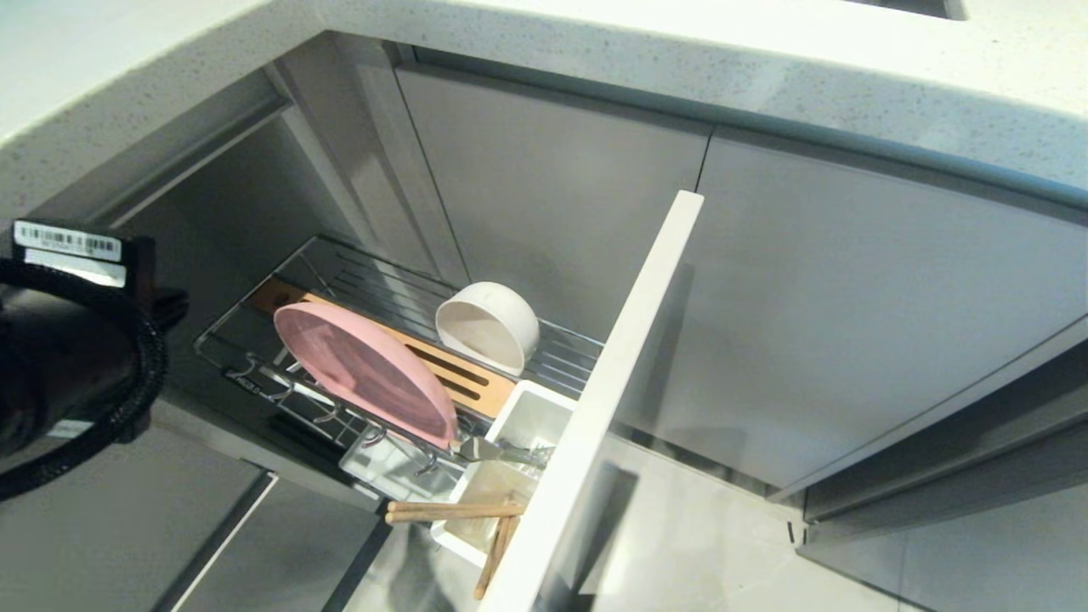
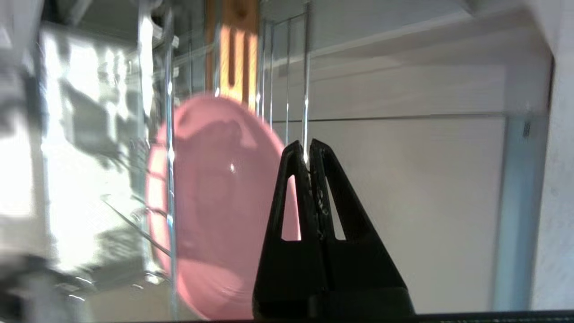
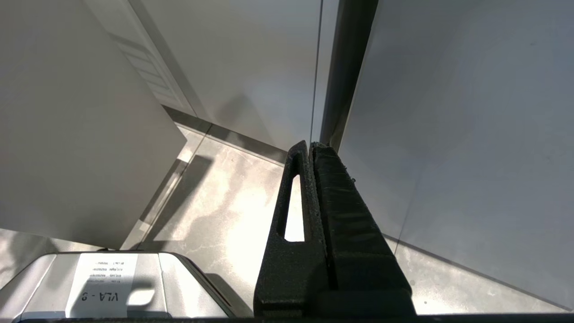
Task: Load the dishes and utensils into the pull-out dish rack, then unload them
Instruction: Take the plate out of the cupboard
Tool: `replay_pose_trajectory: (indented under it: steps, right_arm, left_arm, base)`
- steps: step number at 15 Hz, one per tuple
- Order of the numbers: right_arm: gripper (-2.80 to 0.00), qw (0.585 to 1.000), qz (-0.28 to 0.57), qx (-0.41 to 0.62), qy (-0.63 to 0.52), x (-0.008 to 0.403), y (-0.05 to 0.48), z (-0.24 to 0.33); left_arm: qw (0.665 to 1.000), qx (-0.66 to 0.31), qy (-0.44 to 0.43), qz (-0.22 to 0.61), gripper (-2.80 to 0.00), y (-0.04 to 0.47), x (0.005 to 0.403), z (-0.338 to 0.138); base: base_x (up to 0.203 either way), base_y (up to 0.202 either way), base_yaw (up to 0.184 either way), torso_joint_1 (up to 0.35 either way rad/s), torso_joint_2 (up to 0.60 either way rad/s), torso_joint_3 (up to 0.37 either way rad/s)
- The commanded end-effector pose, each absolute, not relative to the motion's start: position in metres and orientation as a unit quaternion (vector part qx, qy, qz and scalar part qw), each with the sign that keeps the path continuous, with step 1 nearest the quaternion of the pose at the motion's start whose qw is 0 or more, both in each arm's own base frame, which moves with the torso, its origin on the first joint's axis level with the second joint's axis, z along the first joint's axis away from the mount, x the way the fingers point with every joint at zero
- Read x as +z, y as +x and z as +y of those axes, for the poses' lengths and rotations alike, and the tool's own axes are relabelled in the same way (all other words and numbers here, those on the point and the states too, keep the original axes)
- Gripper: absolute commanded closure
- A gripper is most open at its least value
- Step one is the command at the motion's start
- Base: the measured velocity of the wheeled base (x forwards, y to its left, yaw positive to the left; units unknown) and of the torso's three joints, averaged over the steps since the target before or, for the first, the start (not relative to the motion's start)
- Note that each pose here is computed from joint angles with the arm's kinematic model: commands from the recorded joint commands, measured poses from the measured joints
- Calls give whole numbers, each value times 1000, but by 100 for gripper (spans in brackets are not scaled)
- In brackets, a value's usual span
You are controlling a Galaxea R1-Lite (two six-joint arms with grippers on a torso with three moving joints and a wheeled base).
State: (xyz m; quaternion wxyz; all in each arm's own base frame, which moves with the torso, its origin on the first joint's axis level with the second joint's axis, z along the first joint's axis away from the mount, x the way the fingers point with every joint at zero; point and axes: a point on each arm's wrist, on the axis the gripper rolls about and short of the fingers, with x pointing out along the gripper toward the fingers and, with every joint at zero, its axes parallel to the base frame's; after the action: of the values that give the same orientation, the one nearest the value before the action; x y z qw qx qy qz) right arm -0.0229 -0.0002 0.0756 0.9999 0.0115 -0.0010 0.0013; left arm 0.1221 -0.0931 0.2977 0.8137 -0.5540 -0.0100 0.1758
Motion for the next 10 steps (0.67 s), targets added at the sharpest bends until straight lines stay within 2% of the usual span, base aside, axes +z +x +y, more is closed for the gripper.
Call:
replay_pose_trajectory:
  steps: [1, 2, 5, 7, 10]
  right_arm:
    - [0, 1000, 0, 2, 12, 75, -23, 0]
    - [0, 1000, 0, 2, 12, 75, -23, 0]
    - [0, 1000, 0, 2, 12, 75, -23, 0]
    - [0, 1000, 0, 2, 12, 75, -23, 0]
    - [0, 1000, 0, 2, 12, 75, -23, 0]
  left_arm:
    - [835, 167, -524, -15, 0, 116, 315, -87]
    - [838, 155, -522, -21, 0, 111, 327, -83]
    - [810, 91, -576, -62, 0, 85, 383, -56]
    - [831, 51, -547, -93, 0, 65, 415, -33]
    - [863, -84, -477, -143, 0, 12, 449, 6]
  base:
    - [0, 0, 0, 0, 0, 0]
    - [0, 0, 0, 0, 0, 0]
    - [0, 0, 0, 0, 0, 0]
    - [0, 0, 0, 0, 0, 0]
    - [0, 0, 0, 0, 0, 0]
